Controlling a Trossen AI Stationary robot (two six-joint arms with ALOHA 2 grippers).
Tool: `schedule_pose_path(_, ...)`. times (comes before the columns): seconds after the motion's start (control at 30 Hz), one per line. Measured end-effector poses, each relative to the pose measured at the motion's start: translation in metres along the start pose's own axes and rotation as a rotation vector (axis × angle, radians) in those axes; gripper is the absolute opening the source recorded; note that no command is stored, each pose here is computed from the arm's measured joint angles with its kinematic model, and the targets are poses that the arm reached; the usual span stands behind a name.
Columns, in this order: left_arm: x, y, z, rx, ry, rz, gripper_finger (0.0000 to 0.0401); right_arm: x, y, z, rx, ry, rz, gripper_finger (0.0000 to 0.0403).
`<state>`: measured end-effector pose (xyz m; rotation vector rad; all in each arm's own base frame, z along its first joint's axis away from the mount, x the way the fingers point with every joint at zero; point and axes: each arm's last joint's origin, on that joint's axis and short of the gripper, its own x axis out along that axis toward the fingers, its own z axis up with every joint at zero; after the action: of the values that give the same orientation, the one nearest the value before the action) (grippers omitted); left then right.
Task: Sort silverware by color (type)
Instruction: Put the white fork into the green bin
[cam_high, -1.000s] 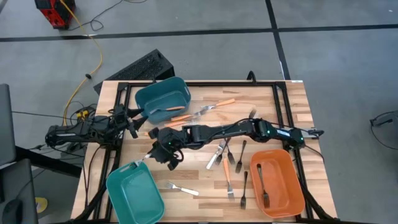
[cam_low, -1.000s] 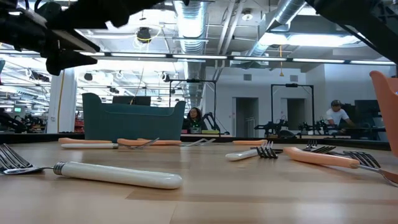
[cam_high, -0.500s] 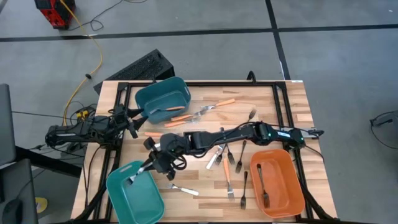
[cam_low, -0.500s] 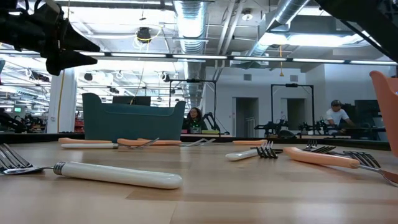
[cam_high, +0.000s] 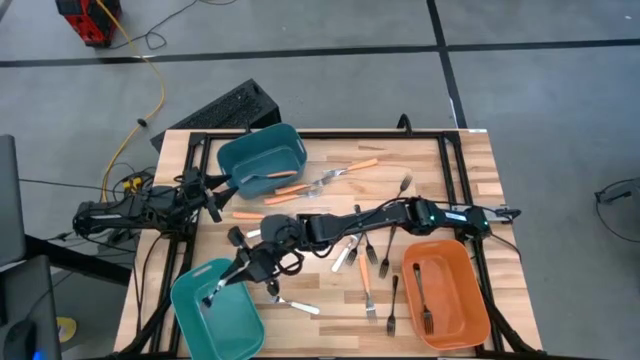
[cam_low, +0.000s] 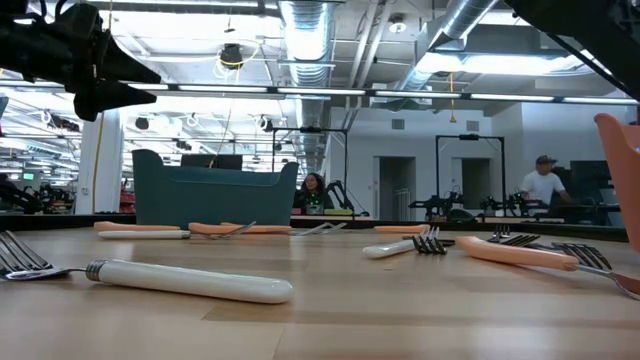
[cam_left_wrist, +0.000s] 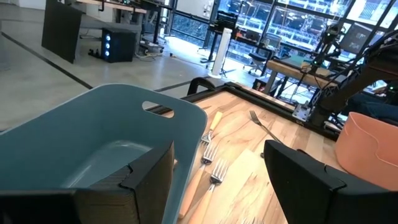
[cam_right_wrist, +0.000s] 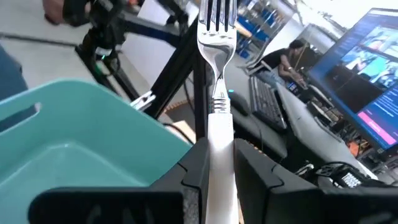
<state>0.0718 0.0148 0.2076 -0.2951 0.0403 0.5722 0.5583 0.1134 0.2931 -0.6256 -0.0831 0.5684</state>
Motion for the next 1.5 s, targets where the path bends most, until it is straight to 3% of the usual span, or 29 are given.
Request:
schedule_pose_path(0.77,0.0,0.0,0.0,0.001,-0.006,0.017,0.0235,0.003,0.022,-0.03,0.237,-0.26,-0.103,0.0082)
schedule_pose_path(1.5,0.0,0.001,0.001,0.017,-0.022,0.049,0.0235,0.028,0.052,-0.119,0.501,-0.292,-0.04,0.0082)
